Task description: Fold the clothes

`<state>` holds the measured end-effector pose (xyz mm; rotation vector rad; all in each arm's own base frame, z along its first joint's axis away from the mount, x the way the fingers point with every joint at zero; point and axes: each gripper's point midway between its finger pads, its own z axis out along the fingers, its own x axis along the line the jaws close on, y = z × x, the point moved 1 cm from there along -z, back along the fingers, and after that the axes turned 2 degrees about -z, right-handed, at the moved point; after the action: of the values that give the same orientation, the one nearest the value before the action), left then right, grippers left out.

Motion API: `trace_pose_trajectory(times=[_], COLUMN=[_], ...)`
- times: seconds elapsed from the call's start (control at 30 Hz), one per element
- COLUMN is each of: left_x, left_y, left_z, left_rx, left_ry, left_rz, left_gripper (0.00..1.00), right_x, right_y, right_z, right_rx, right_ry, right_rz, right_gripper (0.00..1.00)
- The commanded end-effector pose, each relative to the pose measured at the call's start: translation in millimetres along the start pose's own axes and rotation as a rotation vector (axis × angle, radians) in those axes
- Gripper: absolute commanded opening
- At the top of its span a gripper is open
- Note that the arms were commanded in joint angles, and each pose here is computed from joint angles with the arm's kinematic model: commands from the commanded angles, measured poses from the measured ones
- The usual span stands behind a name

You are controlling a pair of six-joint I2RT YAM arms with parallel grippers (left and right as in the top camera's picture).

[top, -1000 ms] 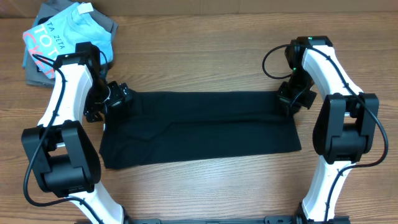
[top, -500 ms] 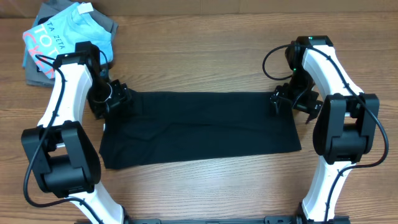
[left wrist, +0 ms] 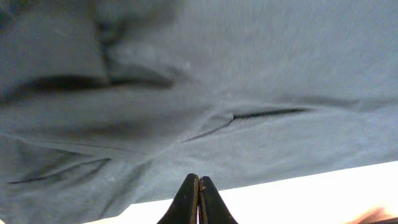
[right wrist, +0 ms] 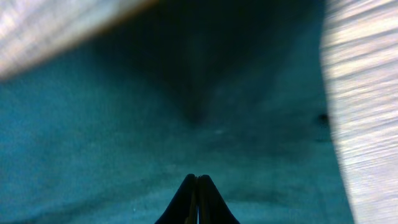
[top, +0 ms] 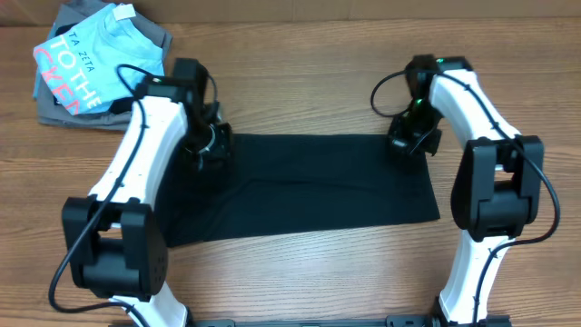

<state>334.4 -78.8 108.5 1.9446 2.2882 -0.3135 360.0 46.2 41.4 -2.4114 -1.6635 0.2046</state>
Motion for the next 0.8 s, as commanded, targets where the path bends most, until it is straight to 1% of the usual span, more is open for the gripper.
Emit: trace_pose_trajectory(times=[0.0, 0.07, 0.13, 0.23, 0.37, 0.47, 0.57, 0.63, 0.67, 0.77], left_x=[15, 21, 28, 41, 66, 81, 103, 120, 131, 141], left_y=[-10, -11, -13, -17, -18, -21, -22, -24, -26, -25], left_z=[32, 43, 54, 69, 85, 94, 94, 90, 86, 84], left_rx=[0.079, 0.092, 0.103, 0.135, 0.159, 0.191, 0.199, 0.199, 0.199, 0.196], left_ry=[0.06, 0.065, 0.075, 0.093, 0.139, 0.144, 0.188, 0.242, 0.266, 0.264], left_rz=[-0.054, -0.067, -0.079, -0.106, -0.16, -0.205, -0.262, -0.345, -0.389, -0.425], left_gripper=[0.04, 0.04, 0.04, 0.04, 0.04, 0.04, 0.04, 0.04, 0.04, 0.04], right_x=[6, 5, 3, 1, -2, -15, -30, -31, -34, -42], right_y=[-11, -10, -10, -11, -13, -12, -9, -10, -9, -8], right_z=[3, 11, 18, 30, 47, 57, 59, 59, 58, 57], right_rx=[-0.001, -0.002, -0.003, -0.003, -0.003, -0.026, -0.06, -0.057, -0.061, -0.081], right_ry=[0.017, 0.018, 0.019, 0.019, 0.019, -0.045, -0.131, -0.131, -0.144, -0.18], right_rz=[-0.022, -0.018, -0.017, -0.016, -0.015, 0.072, 0.144, 0.147, 0.177, 0.253], right_gripper=[0.04, 0.04, 0.09, 0.12, 0.11, 0.04, 0.04, 0.04, 0.04, 0.04])
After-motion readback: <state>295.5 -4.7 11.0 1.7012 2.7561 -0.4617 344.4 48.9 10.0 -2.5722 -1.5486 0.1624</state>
